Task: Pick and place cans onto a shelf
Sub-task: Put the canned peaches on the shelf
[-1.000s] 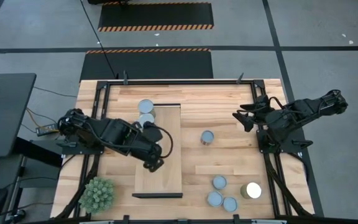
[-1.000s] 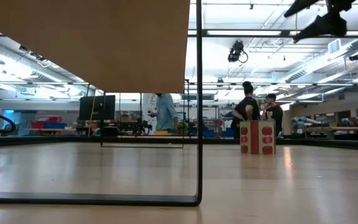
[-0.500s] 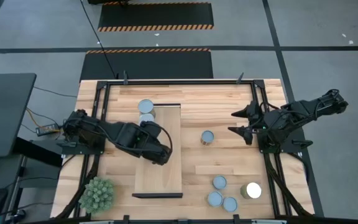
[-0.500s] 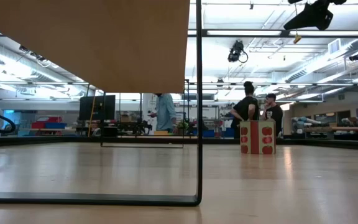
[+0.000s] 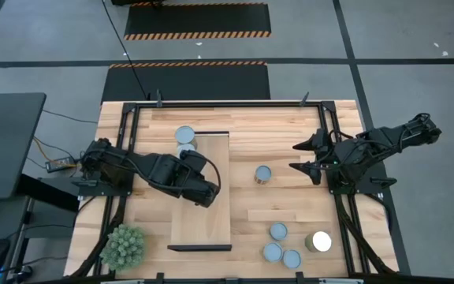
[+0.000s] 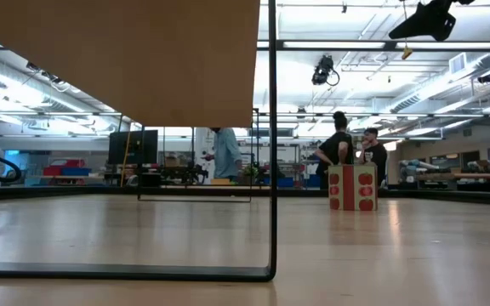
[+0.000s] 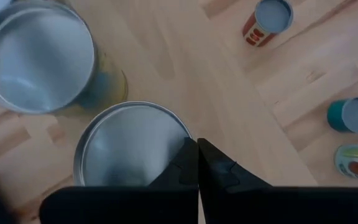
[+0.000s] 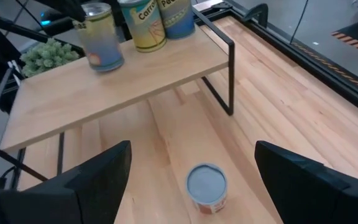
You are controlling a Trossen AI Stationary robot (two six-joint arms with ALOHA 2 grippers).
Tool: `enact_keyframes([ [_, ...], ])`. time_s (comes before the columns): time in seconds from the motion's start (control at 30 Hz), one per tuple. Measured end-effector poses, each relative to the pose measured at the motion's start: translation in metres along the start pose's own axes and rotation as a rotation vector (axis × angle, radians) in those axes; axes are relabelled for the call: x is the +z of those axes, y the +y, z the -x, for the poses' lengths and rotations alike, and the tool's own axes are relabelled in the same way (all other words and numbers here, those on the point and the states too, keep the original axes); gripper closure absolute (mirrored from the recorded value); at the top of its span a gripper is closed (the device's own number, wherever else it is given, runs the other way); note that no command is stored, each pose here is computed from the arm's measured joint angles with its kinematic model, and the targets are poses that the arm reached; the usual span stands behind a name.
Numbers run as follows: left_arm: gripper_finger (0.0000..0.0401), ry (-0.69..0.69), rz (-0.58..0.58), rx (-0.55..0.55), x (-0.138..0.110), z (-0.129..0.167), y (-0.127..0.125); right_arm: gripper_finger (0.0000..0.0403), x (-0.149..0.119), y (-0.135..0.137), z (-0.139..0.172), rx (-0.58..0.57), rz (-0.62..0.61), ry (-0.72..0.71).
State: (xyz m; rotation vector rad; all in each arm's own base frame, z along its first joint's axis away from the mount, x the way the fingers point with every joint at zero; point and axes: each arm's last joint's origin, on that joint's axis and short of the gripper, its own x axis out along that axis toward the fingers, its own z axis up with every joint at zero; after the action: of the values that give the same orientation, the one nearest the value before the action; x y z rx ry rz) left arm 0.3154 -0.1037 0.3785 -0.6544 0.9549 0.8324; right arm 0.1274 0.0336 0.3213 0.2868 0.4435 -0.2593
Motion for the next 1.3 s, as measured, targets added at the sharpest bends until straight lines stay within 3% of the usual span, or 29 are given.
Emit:
enact_keyframes([
  [0.3,0.0332,-0.005,-0.023,0.012,0.008,-0.004,0.002,0.0054,0.002,0.001,0.0,0.011,-0.012,-0.017],
  [0.6,0.0324,-0.044,-0.081,0.008,0.01,0.0,0.004,0.0054,0.002,0.001,0.0,0.01,-0.014,-0.017],
  [0.83,0.0324,0.051,-0.409,-0.083,0.004,0.003,-0.001,0.0054,0.002,0.001,0.0,0.009,-0.004,-0.016],
  [1.0,0.0323,0.085,-0.444,-0.05,-0.004,0.002,0.001,0.0054,0.002,0.001,0.0,0.008,-0.003,-0.017],
  [1.3,0.0319,0.067,-0.605,-0.017,-0.005,-0.004,-0.001,0.0054,0.002,0.001,0.0,0.005,-0.003,-0.018],
])
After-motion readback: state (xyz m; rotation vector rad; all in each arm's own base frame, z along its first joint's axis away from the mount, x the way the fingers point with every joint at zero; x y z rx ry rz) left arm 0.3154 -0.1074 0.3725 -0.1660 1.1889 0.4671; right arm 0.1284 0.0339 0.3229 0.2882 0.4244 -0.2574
